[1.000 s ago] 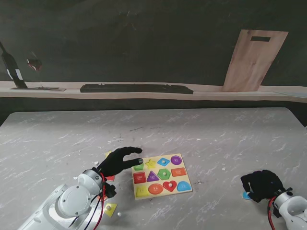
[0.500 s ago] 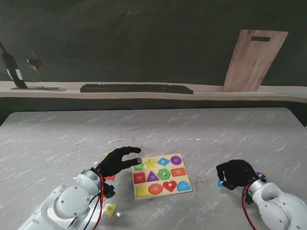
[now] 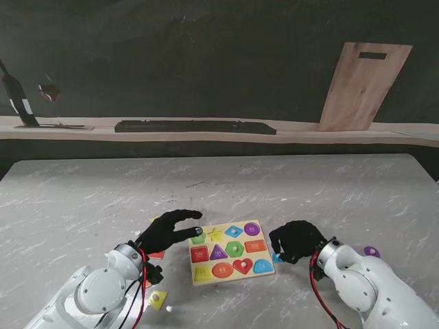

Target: Fit puzzle pieces into a puzzle board

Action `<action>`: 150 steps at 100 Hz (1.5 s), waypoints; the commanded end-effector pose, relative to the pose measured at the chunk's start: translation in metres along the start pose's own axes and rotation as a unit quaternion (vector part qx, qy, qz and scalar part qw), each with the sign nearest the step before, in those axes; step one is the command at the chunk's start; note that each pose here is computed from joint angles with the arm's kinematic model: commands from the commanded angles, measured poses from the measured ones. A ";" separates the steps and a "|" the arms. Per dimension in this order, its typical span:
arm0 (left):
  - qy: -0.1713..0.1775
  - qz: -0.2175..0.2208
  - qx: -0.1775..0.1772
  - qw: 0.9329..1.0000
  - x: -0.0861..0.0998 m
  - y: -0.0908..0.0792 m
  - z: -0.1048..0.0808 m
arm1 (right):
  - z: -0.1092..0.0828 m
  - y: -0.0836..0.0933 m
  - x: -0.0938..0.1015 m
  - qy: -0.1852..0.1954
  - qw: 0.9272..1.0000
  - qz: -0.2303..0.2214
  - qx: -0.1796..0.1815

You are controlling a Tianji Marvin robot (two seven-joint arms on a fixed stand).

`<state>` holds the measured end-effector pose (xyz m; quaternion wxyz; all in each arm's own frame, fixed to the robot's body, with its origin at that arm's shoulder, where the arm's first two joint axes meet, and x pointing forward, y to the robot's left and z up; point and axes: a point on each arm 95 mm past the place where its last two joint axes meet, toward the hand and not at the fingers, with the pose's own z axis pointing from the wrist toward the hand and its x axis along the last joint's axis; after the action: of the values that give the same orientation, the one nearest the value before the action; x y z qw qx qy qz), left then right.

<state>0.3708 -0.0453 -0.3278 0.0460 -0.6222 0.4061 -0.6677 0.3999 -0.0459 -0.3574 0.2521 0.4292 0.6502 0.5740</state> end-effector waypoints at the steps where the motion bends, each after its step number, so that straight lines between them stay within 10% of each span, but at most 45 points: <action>1: 0.007 0.001 -0.004 1.000 0.004 0.001 -0.002 | 0.005 -0.004 0.010 0.012 1.000 0.006 0.005; 150: 0.027 0.038 0.002 0.999 0.007 0.000 -0.006 | 0.030 -0.030 0.037 0.009 0.997 -0.023 0.069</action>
<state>0.3648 -0.0448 -0.3224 0.0630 -0.5880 0.4311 -0.6814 0.4017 0.0014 -0.3803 0.2318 0.4285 0.6917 0.5331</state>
